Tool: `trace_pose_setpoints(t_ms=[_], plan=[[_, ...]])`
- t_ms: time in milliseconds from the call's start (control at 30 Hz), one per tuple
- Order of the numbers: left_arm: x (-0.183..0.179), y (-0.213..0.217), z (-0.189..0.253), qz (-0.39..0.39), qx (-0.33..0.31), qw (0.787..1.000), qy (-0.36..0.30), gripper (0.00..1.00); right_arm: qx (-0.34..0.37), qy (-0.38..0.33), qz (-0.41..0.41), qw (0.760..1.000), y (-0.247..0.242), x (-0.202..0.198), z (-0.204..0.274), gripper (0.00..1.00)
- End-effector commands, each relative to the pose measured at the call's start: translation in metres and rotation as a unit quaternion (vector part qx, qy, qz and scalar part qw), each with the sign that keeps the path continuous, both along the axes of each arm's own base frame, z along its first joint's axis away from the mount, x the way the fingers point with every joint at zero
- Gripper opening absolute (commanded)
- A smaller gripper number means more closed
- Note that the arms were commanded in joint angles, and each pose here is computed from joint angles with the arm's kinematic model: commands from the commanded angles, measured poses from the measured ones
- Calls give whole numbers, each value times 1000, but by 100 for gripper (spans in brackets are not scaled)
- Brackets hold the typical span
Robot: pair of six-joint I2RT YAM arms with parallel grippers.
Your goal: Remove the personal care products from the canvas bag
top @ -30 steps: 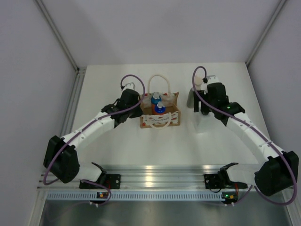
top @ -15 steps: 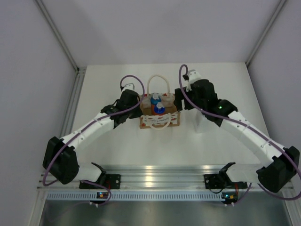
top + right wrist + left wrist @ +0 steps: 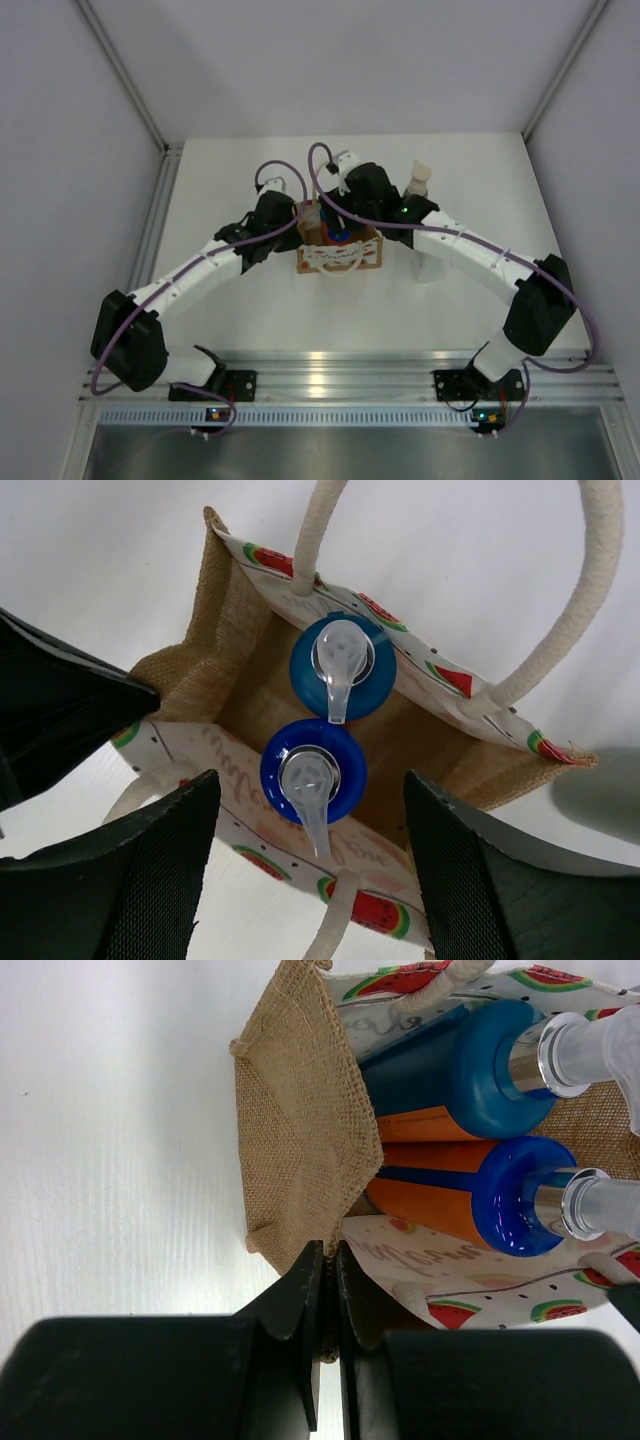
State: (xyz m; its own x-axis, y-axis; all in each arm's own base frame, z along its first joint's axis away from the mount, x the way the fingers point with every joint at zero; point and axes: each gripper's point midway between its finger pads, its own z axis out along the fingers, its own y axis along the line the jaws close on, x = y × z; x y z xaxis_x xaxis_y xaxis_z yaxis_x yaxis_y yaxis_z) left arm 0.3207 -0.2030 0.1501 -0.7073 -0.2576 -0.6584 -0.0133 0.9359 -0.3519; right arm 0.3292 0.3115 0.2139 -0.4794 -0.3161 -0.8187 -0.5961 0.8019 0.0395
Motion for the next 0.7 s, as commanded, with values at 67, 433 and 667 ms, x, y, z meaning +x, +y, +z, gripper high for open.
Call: trace_pose_setpoints(t_ms=[67, 433, 667], plan=[[1, 4, -2, 11, 3, 1000, -9, 0, -11, -17, 7, 1000, 19, 8, 1, 71], [1, 1, -7, 10, -4, 1000, -6, 0, -59, 4, -5, 998, 19, 18, -43, 73], [1, 1, -6, 8, -3, 1000, -8, 0, -66, 15, -8, 998, 21, 20, -63, 71]])
